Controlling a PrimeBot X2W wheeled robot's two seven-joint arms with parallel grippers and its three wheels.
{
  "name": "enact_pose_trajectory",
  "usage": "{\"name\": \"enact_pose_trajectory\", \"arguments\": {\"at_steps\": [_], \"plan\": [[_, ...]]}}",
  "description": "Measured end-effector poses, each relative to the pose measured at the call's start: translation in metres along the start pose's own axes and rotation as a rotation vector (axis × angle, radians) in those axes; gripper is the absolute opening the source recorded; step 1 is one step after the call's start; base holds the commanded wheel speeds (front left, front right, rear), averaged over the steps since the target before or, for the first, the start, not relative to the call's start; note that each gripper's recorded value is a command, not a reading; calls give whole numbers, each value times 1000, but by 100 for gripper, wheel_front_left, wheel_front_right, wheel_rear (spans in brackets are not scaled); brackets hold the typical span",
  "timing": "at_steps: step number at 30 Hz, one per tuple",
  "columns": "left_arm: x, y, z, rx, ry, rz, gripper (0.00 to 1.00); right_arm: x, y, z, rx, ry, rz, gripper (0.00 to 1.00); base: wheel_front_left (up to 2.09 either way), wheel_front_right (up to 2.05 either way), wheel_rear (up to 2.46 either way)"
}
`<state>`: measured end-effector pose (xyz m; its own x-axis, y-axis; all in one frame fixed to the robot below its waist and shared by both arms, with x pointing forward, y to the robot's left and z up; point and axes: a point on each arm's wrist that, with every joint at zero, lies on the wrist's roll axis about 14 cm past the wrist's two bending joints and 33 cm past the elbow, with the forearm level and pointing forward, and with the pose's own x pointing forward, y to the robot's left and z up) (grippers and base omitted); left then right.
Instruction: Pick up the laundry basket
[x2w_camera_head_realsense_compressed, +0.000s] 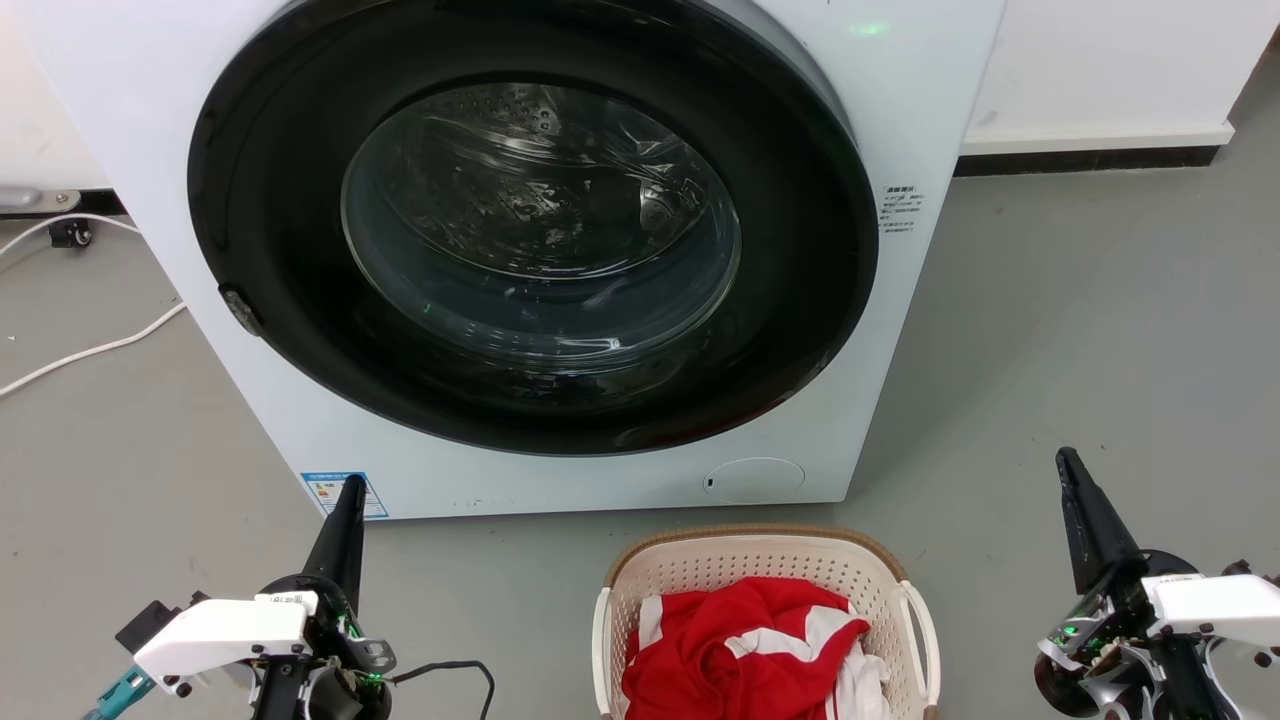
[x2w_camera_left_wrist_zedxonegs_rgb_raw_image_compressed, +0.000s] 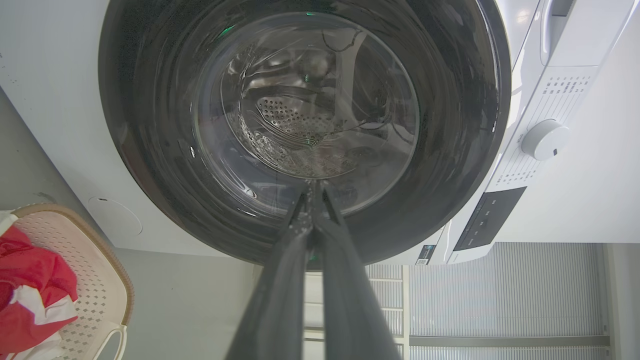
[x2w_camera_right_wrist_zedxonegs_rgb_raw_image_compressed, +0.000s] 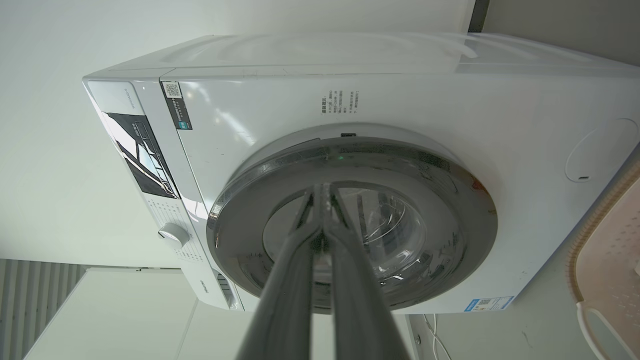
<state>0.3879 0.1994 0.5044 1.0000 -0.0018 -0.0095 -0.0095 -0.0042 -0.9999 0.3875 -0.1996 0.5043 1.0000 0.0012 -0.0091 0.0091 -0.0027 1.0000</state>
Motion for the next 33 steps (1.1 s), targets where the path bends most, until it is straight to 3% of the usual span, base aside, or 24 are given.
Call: {"name": "enact_pose_trajectory", "arguments": {"at_steps": [18,19,25,33], "plan": [[0,0,0,0,0,0,0,0,0,0,0,0,0,0,0,0,0],[0,0,0,0,0,0,100,0,0,0,0,0,0,100,0,0,0],[-15,32,-1,-10,-5,95,100,-15,-32,1,7,-9,-96,100,0,0,0],[-13,22,4,83,-32,70,100,-15,-26,6,-96,-36,-81,100,0,0,0]]}}
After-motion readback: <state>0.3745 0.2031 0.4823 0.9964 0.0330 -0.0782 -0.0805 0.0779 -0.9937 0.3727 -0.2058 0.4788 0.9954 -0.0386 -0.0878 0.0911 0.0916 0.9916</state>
